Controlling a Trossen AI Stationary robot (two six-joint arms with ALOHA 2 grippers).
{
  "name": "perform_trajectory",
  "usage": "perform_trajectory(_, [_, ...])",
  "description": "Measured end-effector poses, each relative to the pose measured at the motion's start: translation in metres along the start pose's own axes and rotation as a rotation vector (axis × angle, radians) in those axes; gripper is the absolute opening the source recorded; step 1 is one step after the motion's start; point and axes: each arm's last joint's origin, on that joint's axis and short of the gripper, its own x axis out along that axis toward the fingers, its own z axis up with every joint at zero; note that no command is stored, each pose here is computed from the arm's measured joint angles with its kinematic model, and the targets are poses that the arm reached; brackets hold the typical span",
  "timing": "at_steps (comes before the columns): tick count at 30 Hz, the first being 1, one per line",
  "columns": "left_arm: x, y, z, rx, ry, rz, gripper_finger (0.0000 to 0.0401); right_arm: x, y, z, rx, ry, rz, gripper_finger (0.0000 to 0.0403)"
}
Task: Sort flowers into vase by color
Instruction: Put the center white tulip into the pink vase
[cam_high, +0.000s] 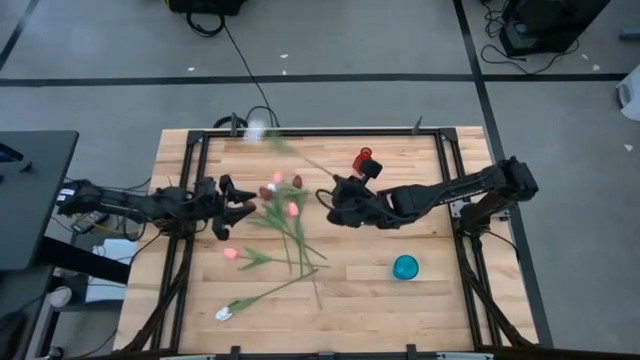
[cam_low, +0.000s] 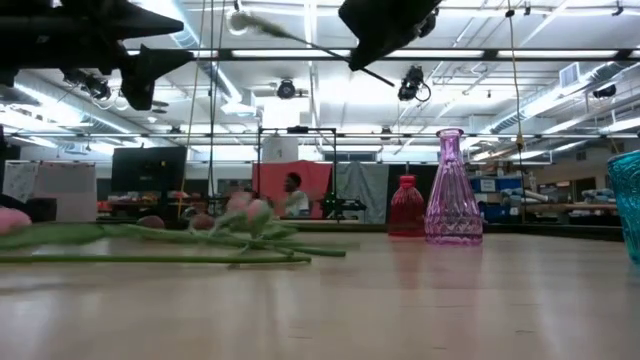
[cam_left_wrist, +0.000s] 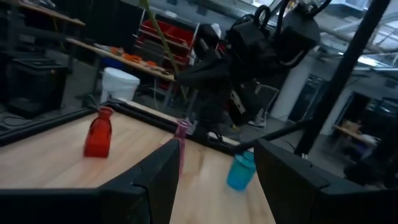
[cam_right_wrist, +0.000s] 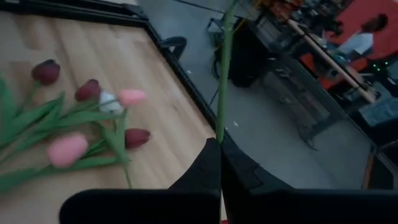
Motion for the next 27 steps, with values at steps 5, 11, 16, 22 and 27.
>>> perform_trajectory(5, [0.018, -0.001, 0.005, 0.033, 0.045, 0.051, 0.0211, -0.001, -0.006, 0.001, 0.092, 0.028, 0.137, 0.0007])
perform_trajectory(11, [0.048, -0.007, 0.013, 0.088, 0.103, 0.043, 0.0211, -0.015, -0.017, -0.006, 0.176, 0.014, 0.181, 0.0008])
perform_trajectory(16, [0.078, -0.010, 0.016, 0.107, 0.104, -0.016, 0.0211, -0.020, -0.012, -0.029, 0.283, -0.099, 0.296, 0.0008])
perform_trajectory(22, [0.118, -0.010, 0.022, 0.097, 0.117, -0.092, 0.0211, -0.017, -0.004, -0.064, 0.389, -0.298, 0.396, 0.0009])
perform_trajectory(27, [0.143, -0.009, 0.022, 0.101, 0.133, -0.099, 0.0211, -0.015, 0.002, -0.084, 0.443, -0.496, 0.412, 0.0009])
